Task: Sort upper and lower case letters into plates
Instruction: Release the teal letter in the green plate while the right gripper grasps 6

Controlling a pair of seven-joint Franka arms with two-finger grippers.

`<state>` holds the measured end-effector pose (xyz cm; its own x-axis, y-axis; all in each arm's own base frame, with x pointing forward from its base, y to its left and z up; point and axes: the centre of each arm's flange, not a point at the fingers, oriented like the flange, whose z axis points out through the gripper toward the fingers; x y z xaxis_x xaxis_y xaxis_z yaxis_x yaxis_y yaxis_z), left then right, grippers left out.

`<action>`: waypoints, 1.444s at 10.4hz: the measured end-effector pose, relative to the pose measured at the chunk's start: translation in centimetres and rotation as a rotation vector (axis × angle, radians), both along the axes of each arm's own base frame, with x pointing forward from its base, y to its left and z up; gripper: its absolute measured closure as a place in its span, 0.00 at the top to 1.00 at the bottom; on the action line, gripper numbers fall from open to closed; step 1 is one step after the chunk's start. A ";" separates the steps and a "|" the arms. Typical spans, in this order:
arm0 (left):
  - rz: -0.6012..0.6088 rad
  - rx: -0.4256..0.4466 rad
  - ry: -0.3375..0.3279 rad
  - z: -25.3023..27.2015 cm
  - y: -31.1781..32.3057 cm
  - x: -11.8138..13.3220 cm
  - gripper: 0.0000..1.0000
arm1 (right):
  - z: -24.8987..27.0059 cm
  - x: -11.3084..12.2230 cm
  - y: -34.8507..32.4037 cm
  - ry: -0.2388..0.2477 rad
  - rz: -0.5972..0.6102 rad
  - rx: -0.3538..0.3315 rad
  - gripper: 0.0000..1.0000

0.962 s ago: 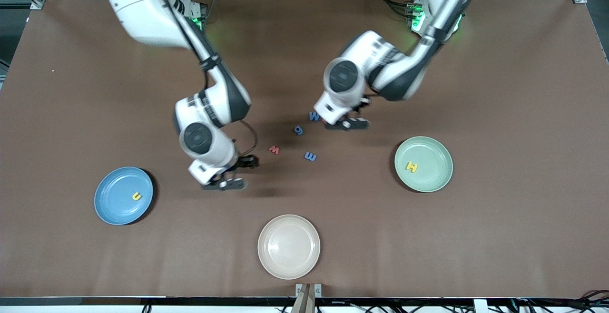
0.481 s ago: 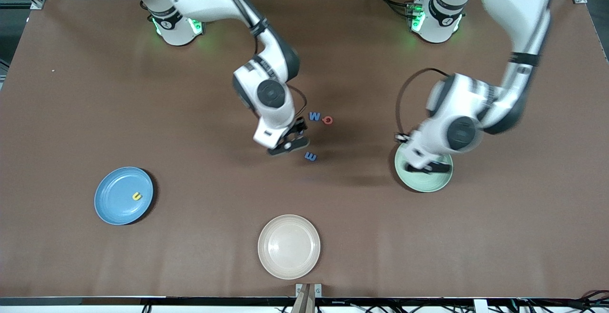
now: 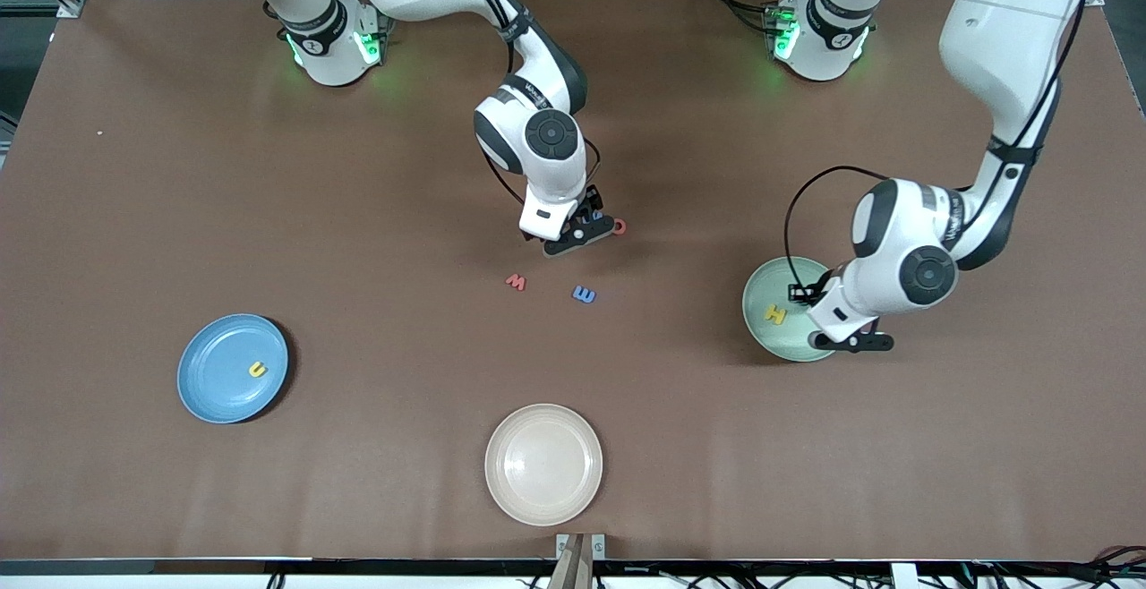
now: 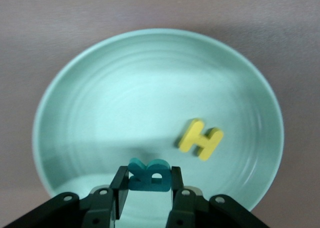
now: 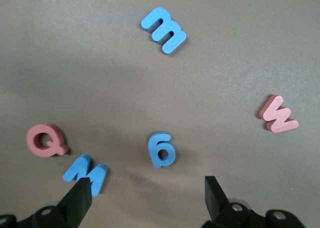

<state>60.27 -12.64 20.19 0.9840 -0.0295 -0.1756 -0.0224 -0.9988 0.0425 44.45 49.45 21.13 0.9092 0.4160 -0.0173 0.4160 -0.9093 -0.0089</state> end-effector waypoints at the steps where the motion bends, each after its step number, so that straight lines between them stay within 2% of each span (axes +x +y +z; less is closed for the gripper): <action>1: 0.012 0.000 -0.005 -0.4 -0.6 0.0 0.46 | -0.8 0.0 -0.6 -0.023 0.008 0.001 1.00; 5: 0.112 0.036 -0.007 -0.2 -2.1 -0.3 0.99 | -1.9 0.3 -1.9 -0.052 0.005 0.006 1.00; 9: 0.199 0.073 -0.026 1.4 -14.0 -4.0 1.00 | -2.9 0.3 -1.4 -0.071 0.047 -0.001 1.00; 12: 0.299 0.085 -0.039 2.2 -15.9 -4.3 1.00 | -3.2 0.7 -0.8 -0.109 0.123 0.000 1.00; 15: 0.318 0.088 -0.039 2.3 -15.8 -4.2 1.00 | -3.6 0.4 -0.4 -0.111 0.135 0.007 1.00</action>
